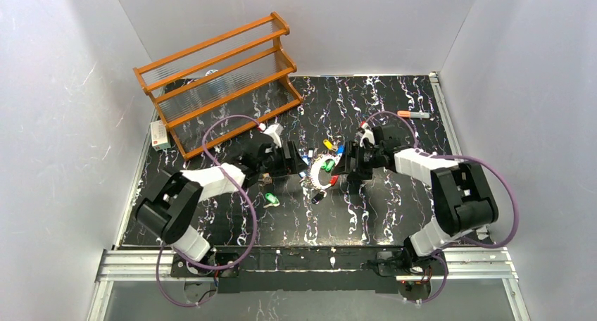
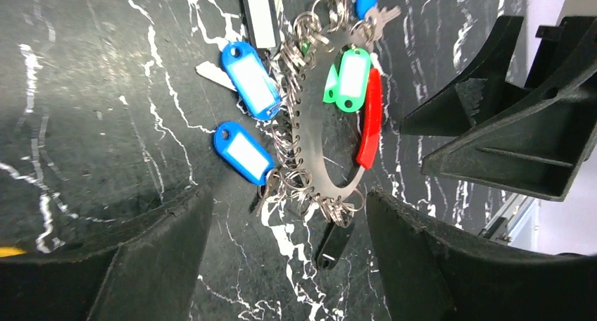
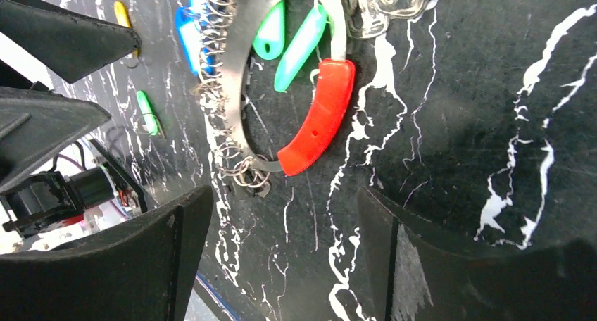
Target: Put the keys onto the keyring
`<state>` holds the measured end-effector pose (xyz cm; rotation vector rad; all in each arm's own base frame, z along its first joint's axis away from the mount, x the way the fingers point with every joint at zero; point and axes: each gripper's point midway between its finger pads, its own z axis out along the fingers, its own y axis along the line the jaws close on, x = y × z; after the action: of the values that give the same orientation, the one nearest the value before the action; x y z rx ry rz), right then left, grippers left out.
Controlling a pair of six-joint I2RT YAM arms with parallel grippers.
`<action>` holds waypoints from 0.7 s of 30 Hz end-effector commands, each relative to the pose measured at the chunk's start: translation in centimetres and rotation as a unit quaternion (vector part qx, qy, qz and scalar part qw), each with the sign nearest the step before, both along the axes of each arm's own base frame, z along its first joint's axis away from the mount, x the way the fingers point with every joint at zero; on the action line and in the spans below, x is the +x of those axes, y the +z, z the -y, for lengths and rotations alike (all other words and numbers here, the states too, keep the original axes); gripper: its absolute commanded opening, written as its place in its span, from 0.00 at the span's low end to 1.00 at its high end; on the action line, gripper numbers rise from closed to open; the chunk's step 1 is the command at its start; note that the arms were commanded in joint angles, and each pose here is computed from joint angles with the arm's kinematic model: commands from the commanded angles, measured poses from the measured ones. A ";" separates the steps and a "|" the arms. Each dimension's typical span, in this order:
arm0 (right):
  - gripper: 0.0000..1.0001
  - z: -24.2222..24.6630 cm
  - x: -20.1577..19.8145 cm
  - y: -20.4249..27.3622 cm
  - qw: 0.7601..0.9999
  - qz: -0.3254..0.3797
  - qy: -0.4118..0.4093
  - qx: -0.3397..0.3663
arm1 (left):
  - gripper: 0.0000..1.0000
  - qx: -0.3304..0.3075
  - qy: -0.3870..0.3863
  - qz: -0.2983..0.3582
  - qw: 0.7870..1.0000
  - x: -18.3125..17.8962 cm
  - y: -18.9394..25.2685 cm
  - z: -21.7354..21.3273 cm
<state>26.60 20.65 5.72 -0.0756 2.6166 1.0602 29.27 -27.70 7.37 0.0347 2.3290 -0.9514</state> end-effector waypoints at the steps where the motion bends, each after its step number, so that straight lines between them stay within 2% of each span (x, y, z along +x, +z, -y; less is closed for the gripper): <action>1: 0.82 -1.0 0.7 -0.5 1.000 -0.007 0.016 0.021 | 0.75 0.030 -0.019 -0.011 0.999 -0.3 -1.9 1.6; 8: 0.75 -2.0 3.5 -0.6 0.999 -0.003 0.024 0.023 | 0.67 0.037 -0.057 -0.023 0.997 -2.8 -3.6 4.9; 13: 0.73 -1.8 5.4 -0.5 1.000 0.003 0.028 -0.004 | 0.62 0.025 -0.091 -0.021 0.995 -4.6 -3.5 7.6; 16: 0.73 -1.4 5.7 -0.2 0.999 0.012 0.021 -0.021 | 0.63 0.021 -0.084 -0.005 0.996 -4.7 -2.4 7.7; 21: 0.74 -0.5 5.2 0.5 0.998 0.032 0.014 -0.048 | 0.71 0.041 -0.039 0.042 0.998 -3.8 -0.1 5.3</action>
<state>31.69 21.83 4.47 -0.1268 2.6498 1.0104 24.15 -34.94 4.41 0.2527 2.3959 -0.9711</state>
